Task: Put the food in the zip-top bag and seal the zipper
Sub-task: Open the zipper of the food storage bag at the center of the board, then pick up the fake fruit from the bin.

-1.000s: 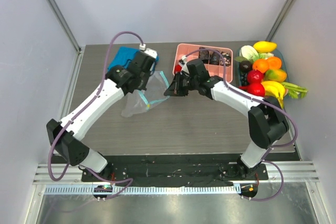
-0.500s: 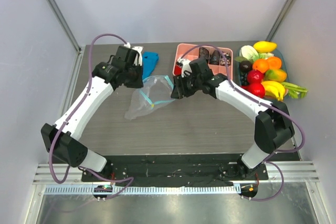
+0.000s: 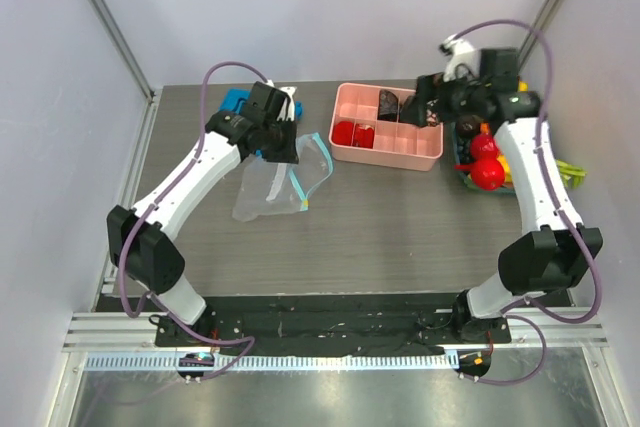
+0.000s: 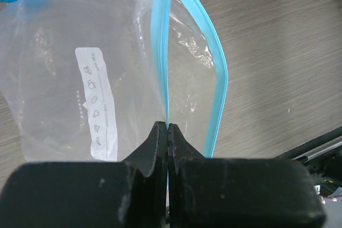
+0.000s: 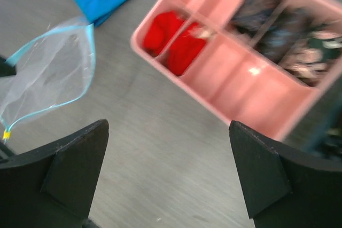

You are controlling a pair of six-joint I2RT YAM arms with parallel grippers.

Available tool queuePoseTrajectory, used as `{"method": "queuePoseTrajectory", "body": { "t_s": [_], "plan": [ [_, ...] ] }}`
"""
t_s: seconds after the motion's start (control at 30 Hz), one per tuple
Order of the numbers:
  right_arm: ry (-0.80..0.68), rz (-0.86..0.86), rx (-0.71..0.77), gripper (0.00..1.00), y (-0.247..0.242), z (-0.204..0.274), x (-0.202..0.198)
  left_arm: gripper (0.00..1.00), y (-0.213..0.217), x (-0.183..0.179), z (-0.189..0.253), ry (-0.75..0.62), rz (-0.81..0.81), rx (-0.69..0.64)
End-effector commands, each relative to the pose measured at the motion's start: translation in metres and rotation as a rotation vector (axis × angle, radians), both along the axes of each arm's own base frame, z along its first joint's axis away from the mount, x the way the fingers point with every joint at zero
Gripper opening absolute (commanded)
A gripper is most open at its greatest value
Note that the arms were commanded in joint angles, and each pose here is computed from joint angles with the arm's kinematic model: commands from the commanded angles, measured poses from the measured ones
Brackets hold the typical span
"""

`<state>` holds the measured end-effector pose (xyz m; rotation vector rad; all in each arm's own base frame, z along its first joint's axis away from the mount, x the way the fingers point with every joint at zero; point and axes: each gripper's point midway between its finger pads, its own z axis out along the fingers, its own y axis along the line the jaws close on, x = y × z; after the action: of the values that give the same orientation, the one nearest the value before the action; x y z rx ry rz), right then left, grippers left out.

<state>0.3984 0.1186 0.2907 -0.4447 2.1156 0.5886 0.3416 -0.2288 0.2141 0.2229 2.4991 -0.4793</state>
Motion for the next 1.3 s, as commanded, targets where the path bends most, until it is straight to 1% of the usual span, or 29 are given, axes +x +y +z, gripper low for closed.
{"method": "queuePoseTrajectory", "body": {
  "t_s": [0.0, 0.03, 0.1, 0.13, 0.17, 0.2, 0.27, 0.3, 0.33, 0.4, 0.43, 0.47, 0.53, 0.6, 0.63, 0.67, 0.73, 0.77, 0.87, 0.9, 1.0, 1.07, 1.27],
  "plan": [
    [0.001, -0.020, -0.040, 1.00, -0.067, 0.027, -0.006, 0.00, -0.014, 0.014, 0.029, -0.070, -0.011, -0.065],
    [-0.002, -0.073, -0.056, 1.00, -0.096, 0.029, -0.005, 0.00, -0.014, 0.014, 0.029, -0.071, -0.012, -0.064],
    [0.020, -0.076, -0.111, 1.00, -0.122, 0.026, -0.009, 0.00, -0.013, 0.015, 0.029, -0.075, -0.013, -0.060],
    [0.021, -0.115, -0.129, 1.00, -0.145, 0.031, -0.012, 0.00, -0.013, 0.015, 0.029, -0.077, -0.013, -0.059],
    [0.102, -0.112, -0.125, 0.99, -0.150, 0.020, -0.029, 0.00, -0.012, 0.015, 0.029, -0.078, -0.014, -0.056],
    [0.119, -0.087, -0.166, 0.98, -0.160, 0.013, -0.036, 0.00, -0.011, 0.013, 0.032, -0.086, -0.017, -0.055],
    [0.205, -0.101, -0.179, 0.97, -0.178, -0.003, -0.062, 0.00, -0.009, 0.013, 0.035, -0.100, -0.017, -0.051],
    [0.205, -0.106, -0.224, 0.97, -0.185, -0.004, -0.072, 0.00, -0.008, 0.011, 0.034, -0.102, -0.018, -0.051],
    [0.243, -0.105, -0.235, 0.97, -0.188, -0.017, -0.080, 0.00, -0.008, 0.010, 0.036, -0.109, -0.018, -0.057],
    [0.243, -0.124, -0.279, 0.98, -0.194, -0.023, -0.085, 0.00, -0.008, 0.007, 0.033, -0.102, -0.021, -0.060],
    [0.262, -0.145, -0.278, 0.99, -0.193, -0.030, -0.093, 0.00, -0.008, 0.005, 0.033, -0.099, -0.024, -0.064],
    [0.241, -0.166, -0.288, 0.99, -0.196, -0.031, -0.087, 0.00, -0.008, 0.004, 0.032, -0.093, -0.025, -0.065],
    [0.282, -0.224, -0.288, 1.00, -0.199, -0.042, -0.088, 0.00, -0.007, 0.003, 0.033, -0.096, -0.027, -0.061],
    [0.278, -0.268, -0.288, 1.00, -0.203, -0.048, -0.079, 0.00, -0.005, 0.001, 0.032, -0.091, -0.030, -0.055],
    [0.300, -0.281, -0.278, 1.00, -0.202, -0.058, -0.078, 0.00, -0.005, 0.000, 0.032, -0.089, -0.031, -0.053],
    [0.285, -0.330, -0.276, 1.00, -0.205, -0.058, -0.072, 0.00, -0.005, -0.001, 0.031, -0.084, -0.032, -0.052],
    [0.301, -0.355, -0.271, 1.00, -0.203, -0.071, -0.069, 0.00, -0.003, -0.001, 0.029, -0.080, -0.026, -0.044],
    [0.281, -0.402, -0.283, 1.00, -0.208, -0.070, -0.062, 0.00, -0.002, -0.001, 0.027, -0.077, -0.020, -0.037],
    [0.274, -0.451, -0.305, 1.00, -0.211, -0.078, -0.054, 0.00, 0.002, 0.000, 0.028, -0.084, -0.006, -0.026],
    [0.284, -0.492, -0.318, 1.00, -0.217, -0.081, -0.053, 0.00, 0.002, 0.000, 0.029, -0.089, -0.004, -0.026],
    [0.289, -0.543, -0.350, 1.00, -0.224, -0.089, -0.047, 0.00, 0.001, -0.001, 0.028, -0.083, -0.004, -0.036],
    [0.291, -0.560, -0.369, 1.00, -0.225, -0.095, -0.042, 0.00, 0.000, -0.001, 0.028, -0.077, 0.001, -0.037],
    [0.368, -0.550, -0.387, 1.00, -0.220, -0.125, -0.039, 0.00, 0.001, 0.001, 0.027, -0.077, 0.005, -0.031]
  ]
}}
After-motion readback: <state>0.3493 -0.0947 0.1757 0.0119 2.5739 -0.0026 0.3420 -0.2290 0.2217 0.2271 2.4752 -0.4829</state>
